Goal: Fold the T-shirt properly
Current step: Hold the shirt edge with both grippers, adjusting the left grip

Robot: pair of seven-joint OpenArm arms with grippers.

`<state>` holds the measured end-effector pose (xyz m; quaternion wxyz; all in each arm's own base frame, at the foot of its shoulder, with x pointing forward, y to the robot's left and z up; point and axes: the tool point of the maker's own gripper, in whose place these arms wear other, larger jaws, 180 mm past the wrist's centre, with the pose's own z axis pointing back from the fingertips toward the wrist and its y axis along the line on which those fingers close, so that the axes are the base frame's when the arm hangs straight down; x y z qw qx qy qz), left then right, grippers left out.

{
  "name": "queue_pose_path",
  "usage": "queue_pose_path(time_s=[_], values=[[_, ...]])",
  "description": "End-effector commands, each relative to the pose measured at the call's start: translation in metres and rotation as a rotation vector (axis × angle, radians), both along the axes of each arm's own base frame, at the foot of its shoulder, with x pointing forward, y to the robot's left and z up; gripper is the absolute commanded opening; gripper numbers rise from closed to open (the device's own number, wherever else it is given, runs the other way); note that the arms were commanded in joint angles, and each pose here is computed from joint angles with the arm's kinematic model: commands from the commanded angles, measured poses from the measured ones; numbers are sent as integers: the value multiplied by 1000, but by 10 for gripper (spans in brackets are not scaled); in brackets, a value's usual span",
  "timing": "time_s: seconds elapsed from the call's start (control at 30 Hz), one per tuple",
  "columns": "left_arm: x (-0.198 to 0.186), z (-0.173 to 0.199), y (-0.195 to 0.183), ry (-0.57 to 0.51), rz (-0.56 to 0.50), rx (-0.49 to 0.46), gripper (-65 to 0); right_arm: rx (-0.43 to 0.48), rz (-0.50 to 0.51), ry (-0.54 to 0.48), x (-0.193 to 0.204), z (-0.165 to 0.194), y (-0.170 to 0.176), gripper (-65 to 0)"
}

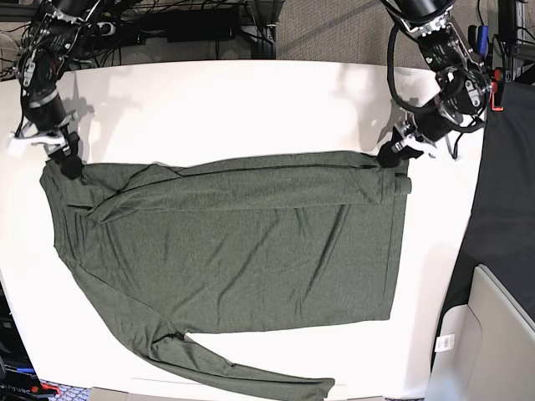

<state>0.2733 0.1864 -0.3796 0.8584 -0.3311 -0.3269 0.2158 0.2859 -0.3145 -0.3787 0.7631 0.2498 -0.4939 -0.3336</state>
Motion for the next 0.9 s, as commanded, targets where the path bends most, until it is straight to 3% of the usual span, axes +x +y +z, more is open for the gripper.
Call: queue_pose_path(time_s=[0.0,0.17,0.4,0.87], values=[[10,13,2,-51,-3,4,-646,9,-1,-8,2,3,-1,-408],[3,-9,0,14,15,-45,-618,8,2,-15,4,6,-1,-408],[-7,-26,3,178,132,-161,-452,5,-1,-14,1,6,-2,-408],[9,-18,6,173,166,-180,-428,16,-40,-30,-4,10,-13,-409]])
